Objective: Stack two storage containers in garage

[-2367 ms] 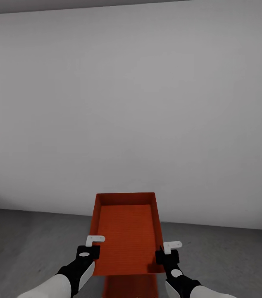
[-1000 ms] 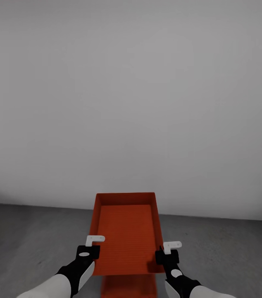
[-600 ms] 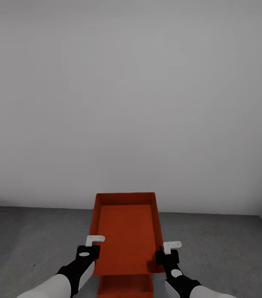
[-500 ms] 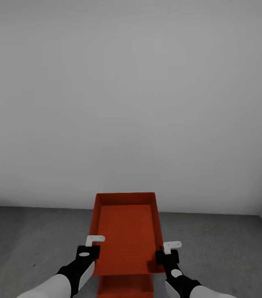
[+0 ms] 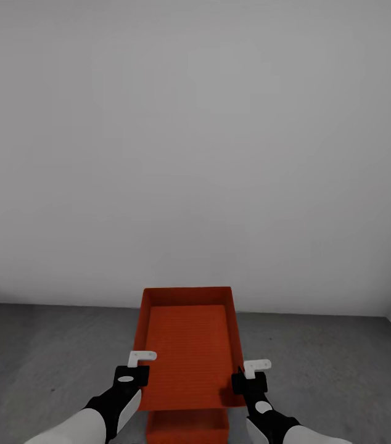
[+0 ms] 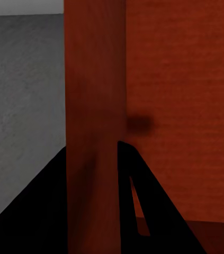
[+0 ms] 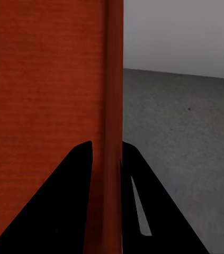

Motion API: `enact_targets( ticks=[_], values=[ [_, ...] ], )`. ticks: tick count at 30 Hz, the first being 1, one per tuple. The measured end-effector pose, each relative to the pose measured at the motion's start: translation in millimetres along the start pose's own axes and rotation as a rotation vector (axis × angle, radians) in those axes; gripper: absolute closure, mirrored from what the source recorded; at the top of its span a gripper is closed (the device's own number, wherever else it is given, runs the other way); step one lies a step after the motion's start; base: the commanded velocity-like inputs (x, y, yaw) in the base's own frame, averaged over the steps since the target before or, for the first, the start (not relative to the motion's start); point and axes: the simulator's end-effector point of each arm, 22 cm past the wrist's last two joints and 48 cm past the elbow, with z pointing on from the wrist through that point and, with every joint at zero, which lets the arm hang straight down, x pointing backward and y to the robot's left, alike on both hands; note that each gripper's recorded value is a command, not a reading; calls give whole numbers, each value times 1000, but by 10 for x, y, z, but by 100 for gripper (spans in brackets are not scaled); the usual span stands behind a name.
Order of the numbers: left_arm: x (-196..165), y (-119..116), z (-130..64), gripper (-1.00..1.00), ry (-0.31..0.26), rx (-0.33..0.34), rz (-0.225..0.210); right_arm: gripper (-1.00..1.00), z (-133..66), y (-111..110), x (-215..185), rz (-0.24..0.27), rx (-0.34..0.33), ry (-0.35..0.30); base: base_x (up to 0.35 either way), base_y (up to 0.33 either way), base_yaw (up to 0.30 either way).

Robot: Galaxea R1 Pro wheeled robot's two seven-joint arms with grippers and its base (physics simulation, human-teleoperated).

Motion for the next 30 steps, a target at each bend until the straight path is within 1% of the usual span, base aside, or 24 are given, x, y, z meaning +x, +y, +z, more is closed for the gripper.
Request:
enact_targets(
  ticks=[30],
  values=[
    [257, -39, 102, 100, 51, 2, 5, 100, 55, 8, 259, -7, -5, 49, 0, 0, 0]
  ],
)
